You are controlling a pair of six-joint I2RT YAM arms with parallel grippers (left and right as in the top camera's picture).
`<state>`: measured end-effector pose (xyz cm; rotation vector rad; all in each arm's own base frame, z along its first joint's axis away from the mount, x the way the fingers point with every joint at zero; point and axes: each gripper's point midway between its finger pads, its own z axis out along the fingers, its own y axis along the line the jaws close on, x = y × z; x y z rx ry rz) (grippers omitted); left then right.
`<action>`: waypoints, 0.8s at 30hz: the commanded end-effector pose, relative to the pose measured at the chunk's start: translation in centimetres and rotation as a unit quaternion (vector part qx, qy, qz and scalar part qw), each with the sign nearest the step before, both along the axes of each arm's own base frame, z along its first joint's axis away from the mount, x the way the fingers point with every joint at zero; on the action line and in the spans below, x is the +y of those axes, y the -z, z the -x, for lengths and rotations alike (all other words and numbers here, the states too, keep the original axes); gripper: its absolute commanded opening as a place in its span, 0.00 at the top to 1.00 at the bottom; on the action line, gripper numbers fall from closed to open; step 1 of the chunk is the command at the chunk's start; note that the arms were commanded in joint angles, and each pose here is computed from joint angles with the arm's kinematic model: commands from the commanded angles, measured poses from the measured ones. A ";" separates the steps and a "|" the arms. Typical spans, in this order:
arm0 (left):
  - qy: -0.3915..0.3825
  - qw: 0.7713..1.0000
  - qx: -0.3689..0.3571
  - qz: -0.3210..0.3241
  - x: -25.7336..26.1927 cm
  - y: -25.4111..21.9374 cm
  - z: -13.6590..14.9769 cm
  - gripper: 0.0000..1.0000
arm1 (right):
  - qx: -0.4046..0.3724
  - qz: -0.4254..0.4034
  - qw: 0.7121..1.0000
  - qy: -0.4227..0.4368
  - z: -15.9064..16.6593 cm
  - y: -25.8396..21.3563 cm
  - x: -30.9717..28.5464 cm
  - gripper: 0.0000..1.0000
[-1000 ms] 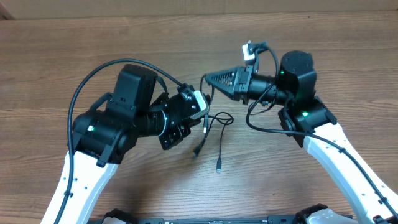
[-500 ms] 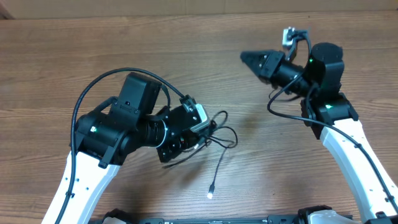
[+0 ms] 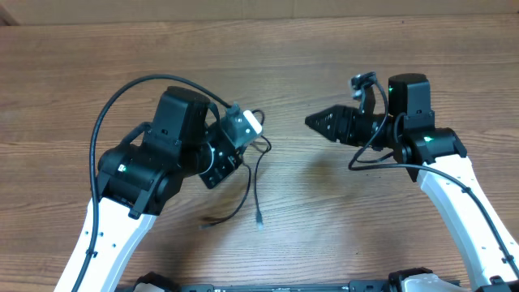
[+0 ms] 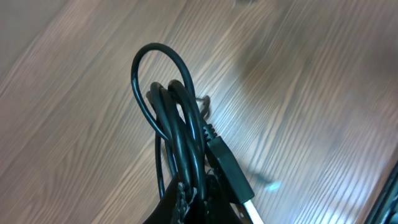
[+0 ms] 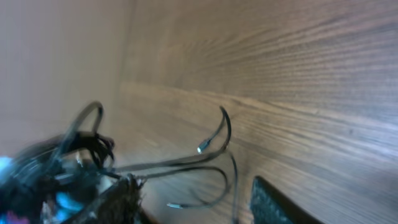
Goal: Untangle cables
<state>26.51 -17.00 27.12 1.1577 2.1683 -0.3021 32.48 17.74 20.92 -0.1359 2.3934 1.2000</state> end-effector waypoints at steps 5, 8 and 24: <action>0.021 0.980 0.092 0.178 -4.6 -3.1 2.3 0.96 | -0.123 0.035 0.989 -0.080 -0.1 -0.8 0.6 0.38; 0.068 0.966 0.119 0.219 -5.9 -4.3 4.0 0.95 | -0.157 0.016 0.981 -0.116 0.4 -1.8 1.3 0.38; -0.056 0.913 0.207 0.347 -3.6 -7.3 1.0 0.96 | -0.200 -0.022 0.969 -0.142 0.9 -4.2 1.9 0.06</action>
